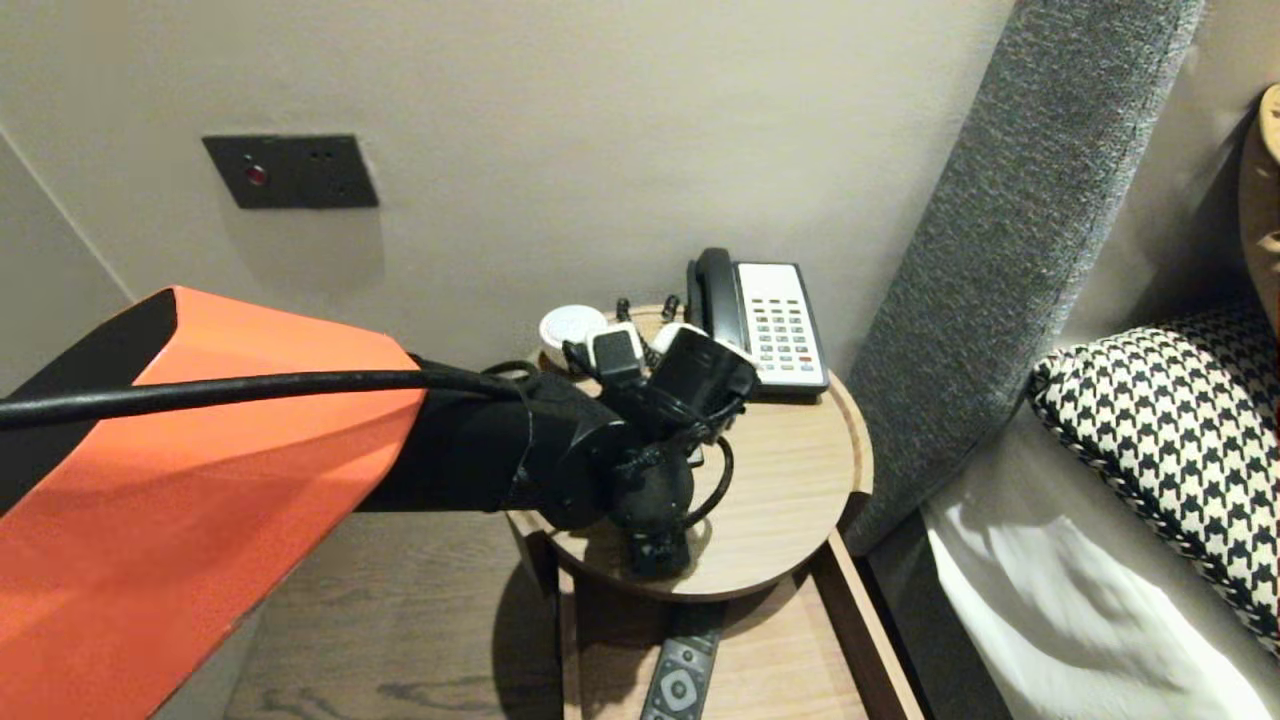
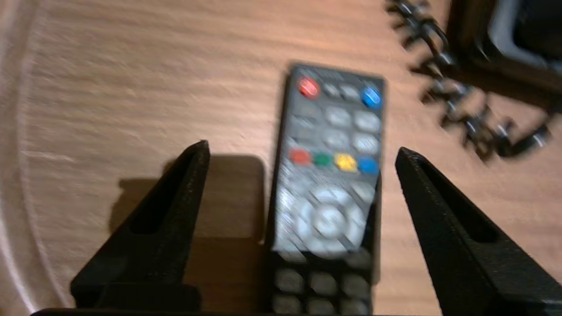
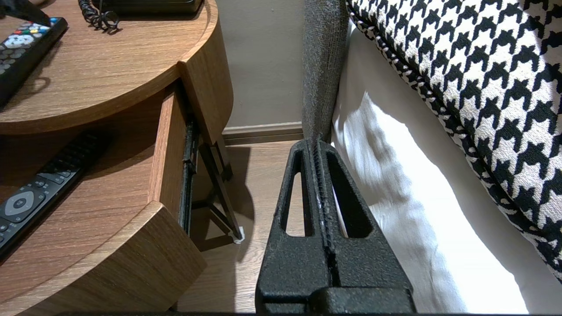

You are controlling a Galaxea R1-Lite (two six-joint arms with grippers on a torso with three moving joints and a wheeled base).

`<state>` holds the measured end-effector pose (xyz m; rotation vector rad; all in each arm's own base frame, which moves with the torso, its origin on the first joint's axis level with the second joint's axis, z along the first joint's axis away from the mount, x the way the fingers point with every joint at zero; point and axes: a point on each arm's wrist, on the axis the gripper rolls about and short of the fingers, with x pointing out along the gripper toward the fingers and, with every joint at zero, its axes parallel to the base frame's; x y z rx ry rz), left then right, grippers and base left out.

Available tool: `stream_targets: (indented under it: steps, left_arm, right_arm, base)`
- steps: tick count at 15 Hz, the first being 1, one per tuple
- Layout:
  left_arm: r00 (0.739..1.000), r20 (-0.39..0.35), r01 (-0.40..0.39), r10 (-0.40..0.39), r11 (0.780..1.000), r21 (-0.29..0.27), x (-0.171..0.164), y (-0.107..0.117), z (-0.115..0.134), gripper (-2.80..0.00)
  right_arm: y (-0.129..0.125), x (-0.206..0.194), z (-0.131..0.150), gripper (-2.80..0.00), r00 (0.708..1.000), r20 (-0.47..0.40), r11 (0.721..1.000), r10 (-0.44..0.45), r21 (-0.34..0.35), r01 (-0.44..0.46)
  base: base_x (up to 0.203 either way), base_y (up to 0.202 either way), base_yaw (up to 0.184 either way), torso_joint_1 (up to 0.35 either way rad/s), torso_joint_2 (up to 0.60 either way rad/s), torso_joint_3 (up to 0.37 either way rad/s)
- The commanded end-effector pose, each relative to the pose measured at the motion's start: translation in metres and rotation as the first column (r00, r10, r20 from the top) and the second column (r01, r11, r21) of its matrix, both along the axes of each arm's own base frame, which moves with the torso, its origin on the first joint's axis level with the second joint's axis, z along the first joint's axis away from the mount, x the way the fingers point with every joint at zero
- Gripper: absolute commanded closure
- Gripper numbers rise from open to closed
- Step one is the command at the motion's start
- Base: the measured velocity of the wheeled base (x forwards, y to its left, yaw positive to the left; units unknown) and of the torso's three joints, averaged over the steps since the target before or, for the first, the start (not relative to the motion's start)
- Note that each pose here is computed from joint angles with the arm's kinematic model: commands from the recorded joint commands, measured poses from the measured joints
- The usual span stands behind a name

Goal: Put the remote controls on the table in the drawer one by one

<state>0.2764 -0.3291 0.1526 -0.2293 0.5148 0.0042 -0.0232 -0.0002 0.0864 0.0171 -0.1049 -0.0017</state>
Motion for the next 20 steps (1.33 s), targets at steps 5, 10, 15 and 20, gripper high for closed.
stream_targets:
  steps: [5, 10, 15, 20]
  left_arm:
    - [1.0, -0.005, 0.021, -0.021, 1.0, 0.008, -0.007, -0.009, -0.005, -2.8]
    - [1.0, -0.015, 0.018, -0.017, 1.0, 0.016, -0.008, -0.007, -0.011, -2.8]
    - [0.999, -0.03, 0.015, -0.015, 1.0, 0.017, -0.01, -0.006, -0.016, 0.0]
    - [0.999, -0.033, 0.029, -0.028, 0.999, 0.016, -0.012, -0.008, -0.015, 0.0]
  right_arm:
    - [0.0, 0.003, -0.011, 0.0, 0.999, -0.041, 1.0, 0.0, 0.0, 0.0]
    - [0.0, 0.003, -0.011, 0.0, 0.999, -0.041, 1.0, 0.001, 0.0, -0.001]
    - [0.0, 0.003, -0.011, 0.0, 0.999, -0.041, 1.0, 0.001, 0.0, -0.001]
    - [0.0, 0.003, -0.011, 0.0, 0.999, -0.041, 1.0, 0.001, 0.0, -0.001]
  base:
    - [0.0, 0.0, 0.0, 0.0, 0.0, 0.0]
    - [0.0, 0.0, 0.0, 0.0, 0.0, 0.0]
    - [0.0, 0.0, 0.0, 0.0, 0.0, 0.0]
    - [0.0, 0.0, 0.0, 0.0, 0.0, 0.0]
